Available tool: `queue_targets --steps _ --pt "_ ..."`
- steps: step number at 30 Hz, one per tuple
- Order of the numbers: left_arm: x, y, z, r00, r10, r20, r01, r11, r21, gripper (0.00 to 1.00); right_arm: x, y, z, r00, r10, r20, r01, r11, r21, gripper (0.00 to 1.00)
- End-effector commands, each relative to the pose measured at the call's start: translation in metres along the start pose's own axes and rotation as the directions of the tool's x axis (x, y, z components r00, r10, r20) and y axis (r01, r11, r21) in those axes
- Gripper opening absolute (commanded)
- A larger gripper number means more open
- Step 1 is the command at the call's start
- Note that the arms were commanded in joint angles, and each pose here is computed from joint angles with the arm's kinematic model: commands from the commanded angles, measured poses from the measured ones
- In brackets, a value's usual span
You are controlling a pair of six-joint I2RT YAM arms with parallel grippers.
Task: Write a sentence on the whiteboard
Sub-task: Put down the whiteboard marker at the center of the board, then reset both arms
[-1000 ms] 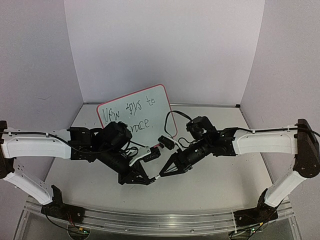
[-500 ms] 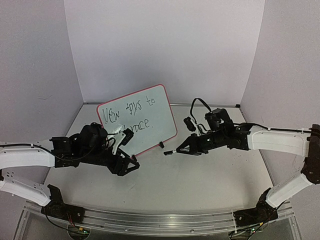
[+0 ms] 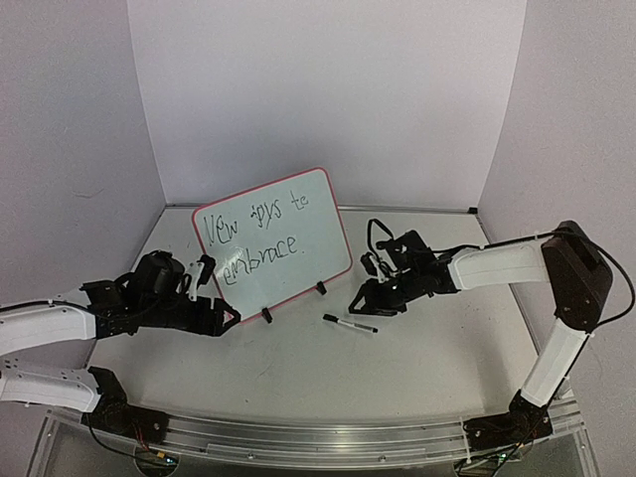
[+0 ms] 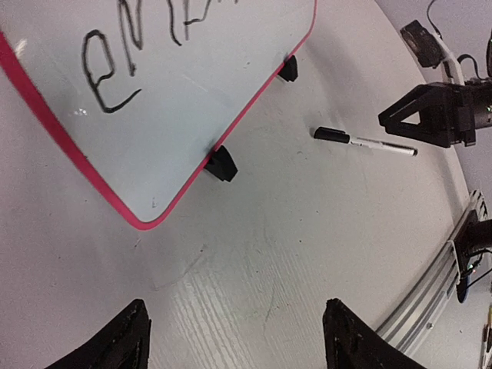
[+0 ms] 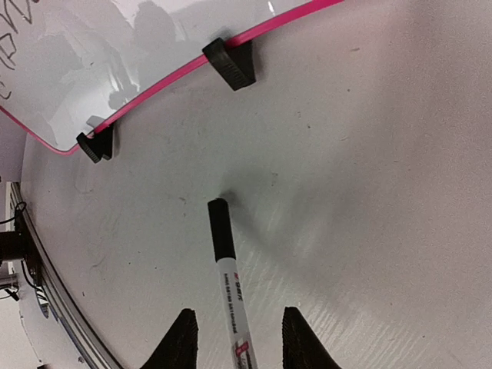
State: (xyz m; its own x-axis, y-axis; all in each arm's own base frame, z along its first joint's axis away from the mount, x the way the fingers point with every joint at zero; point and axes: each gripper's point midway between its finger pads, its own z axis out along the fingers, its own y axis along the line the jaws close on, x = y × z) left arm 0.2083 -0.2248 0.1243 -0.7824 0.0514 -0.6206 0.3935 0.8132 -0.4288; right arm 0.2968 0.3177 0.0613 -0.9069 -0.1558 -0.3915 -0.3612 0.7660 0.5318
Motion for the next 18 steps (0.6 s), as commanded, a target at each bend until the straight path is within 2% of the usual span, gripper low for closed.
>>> queue_targets --steps 1,3,7,12,18 --pt "0.003 0.029 -0.008 0.995 -0.099 0.026 0.101 0.992 -0.072 0.78 -0.028 -0.017 -0.007 0.997 -0.018 0.081 0.015 0.999 0.047 0.53" --pt "0.006 0.042 -0.009 0.991 -0.131 0.033 0.133 0.986 -0.101 0.79 -0.031 -0.03 -0.012 0.995 -0.009 0.097 0.001 0.997 0.081 0.62" --pt "0.008 0.07 -0.012 0.977 -0.206 0.049 0.211 0.961 -0.176 0.8 -0.039 -0.056 -0.03 0.99 0.009 0.139 -0.03 0.988 0.15 0.74" --pt "0.008 0.103 -0.024 0.943 -0.305 0.13 0.328 0.913 -0.241 0.83 -0.044 -0.088 -0.058 0.98 0.026 0.198 -0.072 0.97 0.231 0.93" --pt "-0.008 0.143 -0.032 0.911 -0.345 0.225 0.4 0.872 -0.283 0.85 -0.05 -0.137 -0.103 0.952 0.075 0.295 -0.168 0.939 0.302 0.98"
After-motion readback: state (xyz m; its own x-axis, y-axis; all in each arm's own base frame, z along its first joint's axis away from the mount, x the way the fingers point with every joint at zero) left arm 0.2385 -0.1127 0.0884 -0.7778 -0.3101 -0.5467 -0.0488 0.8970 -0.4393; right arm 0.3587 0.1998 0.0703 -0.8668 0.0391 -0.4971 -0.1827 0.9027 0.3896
